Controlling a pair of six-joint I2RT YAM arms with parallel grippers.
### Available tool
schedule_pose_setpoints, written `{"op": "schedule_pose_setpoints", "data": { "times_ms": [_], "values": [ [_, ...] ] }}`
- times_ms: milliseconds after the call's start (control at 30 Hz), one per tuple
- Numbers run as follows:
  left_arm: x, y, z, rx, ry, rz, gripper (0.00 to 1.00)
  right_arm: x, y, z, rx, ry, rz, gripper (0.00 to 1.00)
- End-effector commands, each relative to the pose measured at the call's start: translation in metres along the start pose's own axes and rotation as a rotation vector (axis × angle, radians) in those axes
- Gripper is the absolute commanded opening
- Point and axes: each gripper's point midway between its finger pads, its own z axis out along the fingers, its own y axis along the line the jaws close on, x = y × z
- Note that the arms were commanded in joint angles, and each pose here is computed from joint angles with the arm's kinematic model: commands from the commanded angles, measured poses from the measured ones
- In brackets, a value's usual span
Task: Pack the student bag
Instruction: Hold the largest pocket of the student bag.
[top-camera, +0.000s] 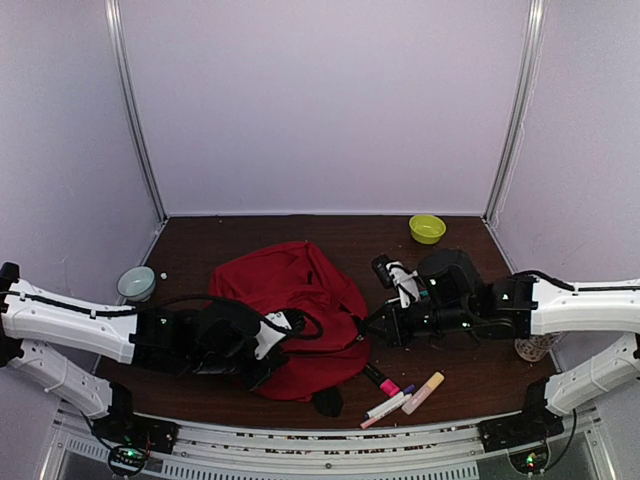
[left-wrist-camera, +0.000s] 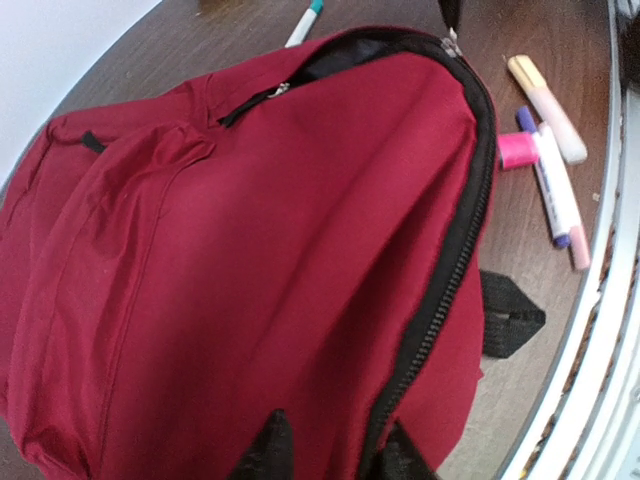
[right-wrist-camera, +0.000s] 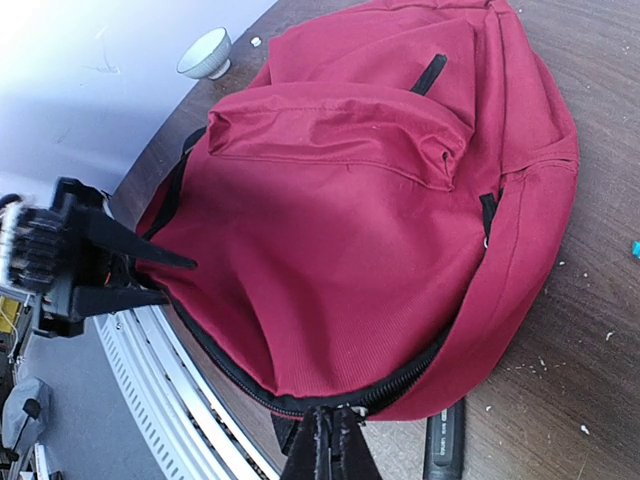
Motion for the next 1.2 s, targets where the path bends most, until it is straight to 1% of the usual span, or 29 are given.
{"op": "schedule_pose_setpoints", "data": {
  "times_ms": [0, 67, 133, 167, 233, 400, 433, 467, 600, 767, 933, 1000, 1033, 1100, 1167],
  "values": [
    [-0.018, -0.001, -0.016, 0.032, -0.068, -0.030, 0.43, -0.009, 0.010, 0.006, -0.029, -0.016, -0.015, 0.00],
    [-0.028, -0.004, -0.024, 0.056, -0.099, -0.028, 0.64, -0.010, 0.010, 0.008, -0.030, -0.015, -0.011, 0.00],
    [-0.037, -0.006, -0.029, 0.074, -0.119, -0.023, 0.77, -0.011, 0.011, 0.009, -0.030, -0.017, -0.009, 0.00],
    [-0.041, -0.008, -0.030, 0.082, -0.122, -0.020, 0.81, -0.012, 0.011, 0.010, -0.030, -0.019, -0.010, 0.00],
    [-0.046, -0.011, -0.029, 0.098, -0.116, -0.012, 0.85, -0.013, 0.011, 0.010, -0.028, -0.021, -0.011, 0.00],
    [-0.057, -0.024, -0.021, 0.143, -0.111, -0.002, 0.89, -0.014, 0.011, 0.011, -0.026, -0.023, -0.015, 0.00],
    [-0.059, -0.026, -0.018, 0.145, -0.113, -0.002, 0.92, -0.014, 0.011, 0.011, -0.023, -0.023, -0.015, 0.00],
    [-0.061, -0.027, -0.016, 0.146, -0.121, -0.009, 0.92, -0.014, 0.010, 0.011, -0.019, -0.023, -0.014, 0.00],
    [-0.071, -0.031, -0.004, 0.147, -0.142, -0.032, 0.92, -0.014, 0.008, 0.012, -0.010, -0.030, -0.009, 0.00],
    [-0.069, -0.025, 0.015, 0.082, -0.108, -0.047, 0.90, -0.014, 0.005, 0.010, -0.002, -0.041, 0.005, 0.00],
    [-0.076, -0.033, 0.028, 0.099, -0.127, -0.026, 0.86, -0.015, 0.003, 0.009, 0.008, -0.048, 0.005, 0.00],
    [-0.078, -0.034, 0.033, 0.097, -0.124, -0.016, 0.81, -0.016, 0.002, 0.007, 0.012, -0.055, 0.007, 0.00],
    [-0.078, -0.034, 0.036, 0.092, -0.121, -0.011, 0.76, -0.016, 0.001, 0.007, 0.015, -0.058, 0.009, 0.00],
    [-0.076, -0.033, 0.039, 0.080, -0.115, -0.006, 0.63, -0.016, -0.001, 0.006, 0.021, -0.062, 0.010, 0.00],
    [-0.073, -0.032, 0.041, 0.072, -0.109, -0.002, 0.48, -0.018, -0.002, 0.005, 0.025, -0.065, 0.015, 0.00]
  ]
}}
